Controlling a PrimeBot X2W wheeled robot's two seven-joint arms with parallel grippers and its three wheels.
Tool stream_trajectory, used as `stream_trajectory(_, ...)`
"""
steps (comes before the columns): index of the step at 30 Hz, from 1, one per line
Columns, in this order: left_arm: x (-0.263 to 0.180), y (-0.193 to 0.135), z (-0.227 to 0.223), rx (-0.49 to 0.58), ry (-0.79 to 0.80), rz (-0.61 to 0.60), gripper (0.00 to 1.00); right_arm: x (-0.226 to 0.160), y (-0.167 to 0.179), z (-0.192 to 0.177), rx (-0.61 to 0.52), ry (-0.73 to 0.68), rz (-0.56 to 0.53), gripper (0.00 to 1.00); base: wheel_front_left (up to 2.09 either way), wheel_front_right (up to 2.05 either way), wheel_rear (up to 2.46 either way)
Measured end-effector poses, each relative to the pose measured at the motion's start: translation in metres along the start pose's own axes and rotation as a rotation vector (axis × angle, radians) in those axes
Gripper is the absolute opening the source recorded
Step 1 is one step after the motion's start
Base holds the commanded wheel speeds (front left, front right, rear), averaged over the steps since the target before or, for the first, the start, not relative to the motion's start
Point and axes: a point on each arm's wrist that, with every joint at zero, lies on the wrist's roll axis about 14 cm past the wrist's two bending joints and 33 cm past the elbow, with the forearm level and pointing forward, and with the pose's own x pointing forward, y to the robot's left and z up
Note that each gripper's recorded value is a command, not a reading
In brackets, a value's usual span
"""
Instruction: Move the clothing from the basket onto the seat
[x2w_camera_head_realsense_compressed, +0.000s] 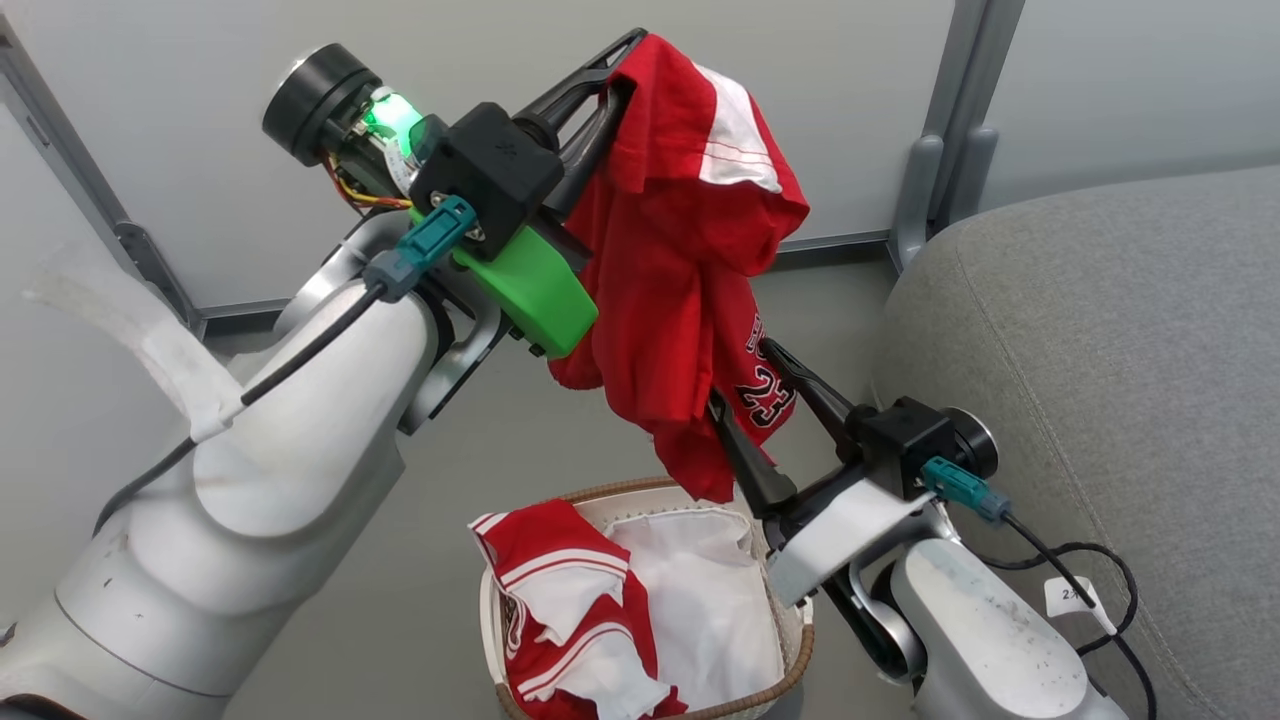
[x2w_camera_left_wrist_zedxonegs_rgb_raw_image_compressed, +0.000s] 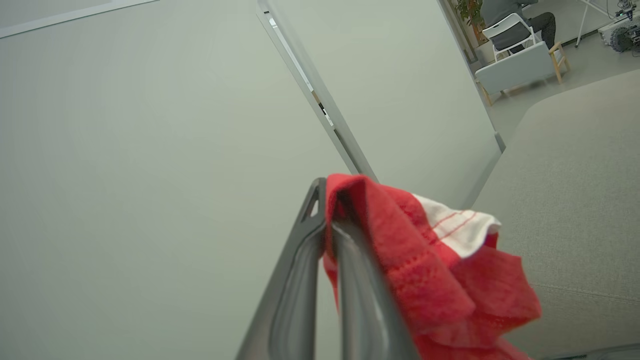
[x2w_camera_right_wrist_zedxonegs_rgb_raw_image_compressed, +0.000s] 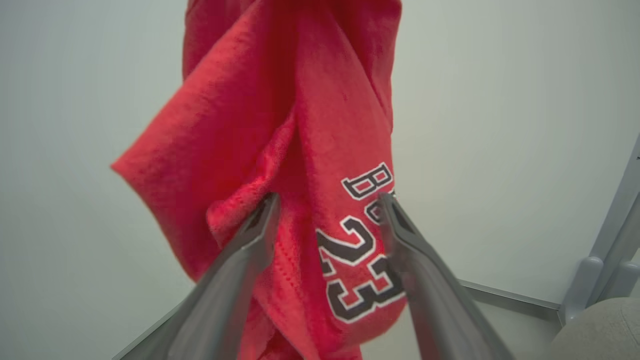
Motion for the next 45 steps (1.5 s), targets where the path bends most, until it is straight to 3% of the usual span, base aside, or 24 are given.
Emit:
stream_trajectory(8, 0.0, -0.009, 0.012, -0.002, -0.034, -0.02, 0.0, 0.003, -0.005, -0.004, 0.006, 0.012, -0.012, 1.0, 0.0, 0.0, 0.0)
stream_trajectory(19, 0.0, -0.013, 0.015, -0.019, -0.046, -0.027, 0.0, 0.022, 0.032, -0.007, 0.025, 0.036, 0.127, 1.0, 0.0, 0.0, 0.0)
stream_trajectory(20, 0.0, -0.012, 0.014, -0.02, -0.042, -0.024, 0.0, 0.023, 0.037, -0.009, 0.025, 0.043, 0.142, 0.78, 0.0, 0.0, 0.0)
stream_trajectory(22, -0.001, -0.009, 0.011, -0.029, -0.031, -0.01, 0.0, 0.025, 0.041, -0.009, 0.028, 0.047, 0.158, 0.11, 0.0, 0.0, 0.0)
stream_trajectory(23, -0.002, -0.005, 0.008, -0.036, -0.024, 0.002, 0.0, 0.027, 0.041, -0.008, 0.027, 0.044, 0.161, 0.0, 0.0, 0.0, 0.0)
stream_trajectory(33, -0.036, 0.029, -0.058, -0.156, 0.122, 0.174, 0.0, 0.031, 0.032, 0.005, 0.02, -0.001, 0.139, 0.0, 0.0, 0.0, 0.0)
stream_trajectory(34, -0.04, 0.03, -0.064, -0.181, 0.126, 0.194, 0.13, 0.032, 0.028, 0.008, 0.021, -0.01, 0.128, 0.0, 0.0, 0.0, 0.0)
stream_trajectory(35, -0.043, 0.03, -0.069, -0.198, 0.133, 0.204, 0.41, 0.032, 0.026, 0.009, 0.02, -0.015, 0.121, 0.0, 0.0, 0.0, 0.0)
stream_trajectory(36, -0.047, 0.03, -0.075, -0.216, 0.141, 0.22, 0.99, 0.032, 0.023, 0.011, 0.018, -0.021, 0.113, 0.0, 0.0, 0.0, 0.0)
stream_trajectory(45, -0.081, 0.003, -0.122, -0.374, 0.199, 0.292, 1.0, 0.029, -0.009, 0.025, -0.005, -0.071, 0.019, 0.0, 0.0, 0.0, 0.0)
